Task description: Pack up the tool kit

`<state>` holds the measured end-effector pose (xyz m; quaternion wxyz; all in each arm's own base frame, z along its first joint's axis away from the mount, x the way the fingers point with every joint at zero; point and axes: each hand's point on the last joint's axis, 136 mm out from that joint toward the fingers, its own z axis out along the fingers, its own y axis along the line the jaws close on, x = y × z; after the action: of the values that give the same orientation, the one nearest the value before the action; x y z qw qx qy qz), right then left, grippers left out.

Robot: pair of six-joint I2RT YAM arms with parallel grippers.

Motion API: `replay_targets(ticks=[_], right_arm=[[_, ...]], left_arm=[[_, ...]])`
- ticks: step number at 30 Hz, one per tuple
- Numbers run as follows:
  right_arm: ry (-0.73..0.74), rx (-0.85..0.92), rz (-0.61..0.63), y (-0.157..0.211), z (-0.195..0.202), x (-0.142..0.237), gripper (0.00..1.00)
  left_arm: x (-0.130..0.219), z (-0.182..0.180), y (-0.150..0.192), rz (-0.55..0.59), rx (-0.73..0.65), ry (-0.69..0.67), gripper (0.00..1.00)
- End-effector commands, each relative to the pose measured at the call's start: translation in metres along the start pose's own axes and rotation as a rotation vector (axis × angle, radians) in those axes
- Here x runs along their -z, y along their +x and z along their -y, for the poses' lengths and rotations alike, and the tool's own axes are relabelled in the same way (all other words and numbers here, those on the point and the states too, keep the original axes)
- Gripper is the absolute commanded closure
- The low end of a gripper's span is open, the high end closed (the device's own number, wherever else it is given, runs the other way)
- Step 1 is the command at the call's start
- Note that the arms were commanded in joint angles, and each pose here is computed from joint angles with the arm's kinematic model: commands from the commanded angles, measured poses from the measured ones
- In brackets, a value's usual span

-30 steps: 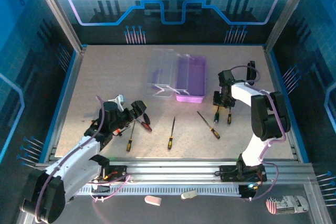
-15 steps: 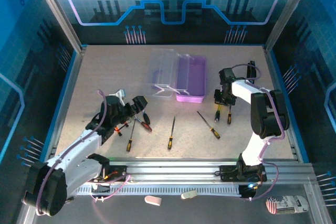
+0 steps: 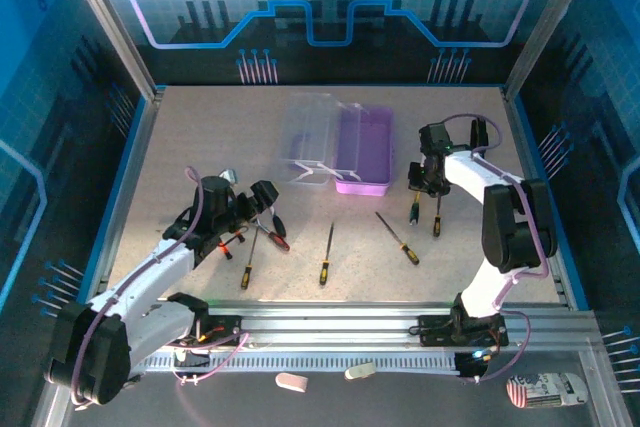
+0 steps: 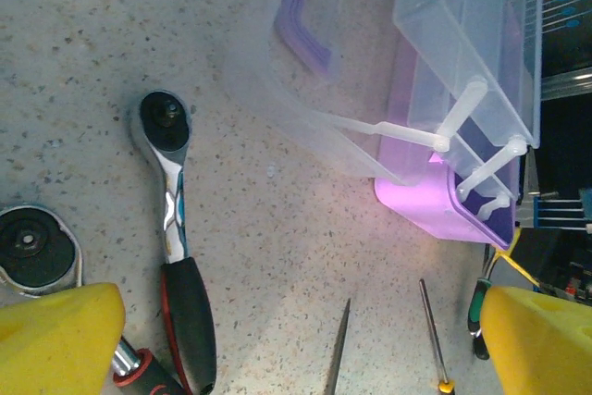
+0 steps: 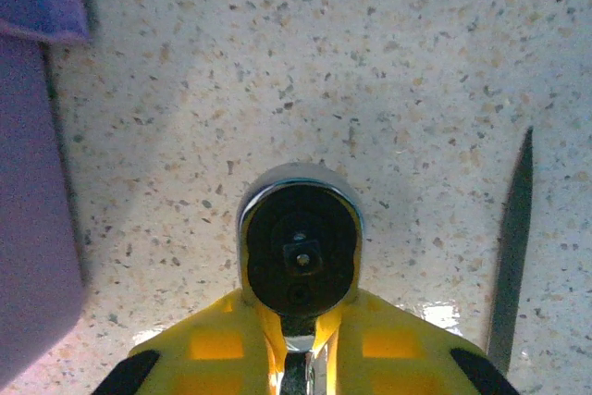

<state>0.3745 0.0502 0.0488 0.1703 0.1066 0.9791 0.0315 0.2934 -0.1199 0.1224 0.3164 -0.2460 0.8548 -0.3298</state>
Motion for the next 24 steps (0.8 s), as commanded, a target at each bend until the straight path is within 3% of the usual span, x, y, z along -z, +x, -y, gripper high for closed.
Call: replay_targets(ticks=[1,17,24], right_arm=[[-0.027,0.013,0.093,-0.022,-0.011,0.024,0.88],[-0.141,0.114,0.26,-0.092,-0.091,0.092,0.89],[-0.234,0.117,0.254,-0.116,-0.135,0.08,0.9]], left_arm=[[0.003,0.001,-0.008,0.026,0.033,-0.008,0.01],[-0.001,0.002,-0.012,0.013,0.067,-0.029,0.01],[0.005,-0.001,-0.008,0.009,0.076,-0.029,0.01]])
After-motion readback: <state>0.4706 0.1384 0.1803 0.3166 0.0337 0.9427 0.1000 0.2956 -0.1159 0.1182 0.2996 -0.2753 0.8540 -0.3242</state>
